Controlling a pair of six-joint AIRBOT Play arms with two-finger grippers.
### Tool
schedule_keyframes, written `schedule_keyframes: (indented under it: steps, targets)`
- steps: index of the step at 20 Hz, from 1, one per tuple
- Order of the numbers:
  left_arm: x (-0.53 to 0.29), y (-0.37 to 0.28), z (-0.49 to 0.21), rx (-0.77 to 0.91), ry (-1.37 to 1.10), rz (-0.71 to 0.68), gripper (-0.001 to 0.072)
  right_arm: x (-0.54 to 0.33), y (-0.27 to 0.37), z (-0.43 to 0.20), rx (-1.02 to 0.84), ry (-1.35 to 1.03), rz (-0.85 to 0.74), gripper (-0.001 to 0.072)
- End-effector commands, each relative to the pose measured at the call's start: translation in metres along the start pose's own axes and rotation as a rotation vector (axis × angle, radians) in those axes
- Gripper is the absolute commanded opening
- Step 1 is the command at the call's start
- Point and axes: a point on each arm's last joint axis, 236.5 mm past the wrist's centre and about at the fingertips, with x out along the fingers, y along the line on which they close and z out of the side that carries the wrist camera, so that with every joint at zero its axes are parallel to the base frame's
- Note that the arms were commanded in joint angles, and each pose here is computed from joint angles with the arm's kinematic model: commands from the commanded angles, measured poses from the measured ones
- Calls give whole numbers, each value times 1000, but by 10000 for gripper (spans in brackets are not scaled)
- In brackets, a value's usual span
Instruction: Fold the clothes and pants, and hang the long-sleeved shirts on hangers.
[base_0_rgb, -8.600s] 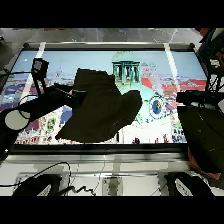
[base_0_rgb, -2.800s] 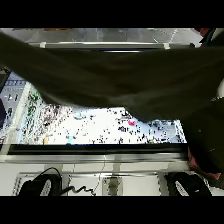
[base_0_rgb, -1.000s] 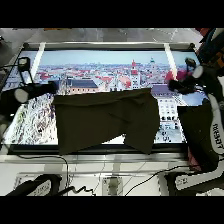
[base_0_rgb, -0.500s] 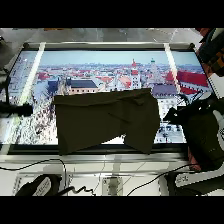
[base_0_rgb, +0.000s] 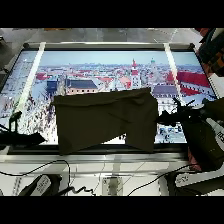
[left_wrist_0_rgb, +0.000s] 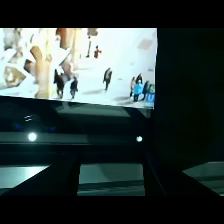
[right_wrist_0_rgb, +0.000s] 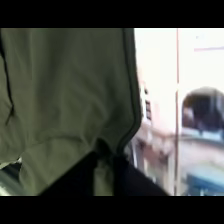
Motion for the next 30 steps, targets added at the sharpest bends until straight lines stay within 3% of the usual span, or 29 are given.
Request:
schedule_keyframes:
  steps: [1,7,11,15,16,18,20,25,27,30]
  targets:
    - [22,-10,-27,-41,83,-87,389,4,1,3,-44,-16,-3,17]
    - [42,-16,-40,-77,174,-162,389,3,7,-6,-50,21,21,17]
    - [61,-45,-26,-58,143,-266,393,3,8,-8,-49,30,28,17]
    - [89,-64,-39,10,249,-279,392,3,9,-8,-47,30,32,18]
    - [94,-69,-43,29,279,-286,327,3,10,-8,-47,27,35,17]
    - [96,-76,-42,75,308,-291,89,-5,15,-2,-68,-5,23,17]
    - [81,-87,-34,155,326,-332,13,-19,25,5,-109,-56,8,17]
    - [3,-131,25,295,278,-503,12,-80,80,15,-257,-238,-7,17]
    - [-44,-161,73,376,103,-554,11,-117,124,16,-334,-369,30,17]
    - [-132,-196,134,504,-211,-487,11,-187,204,5,-498,-589,91,17]
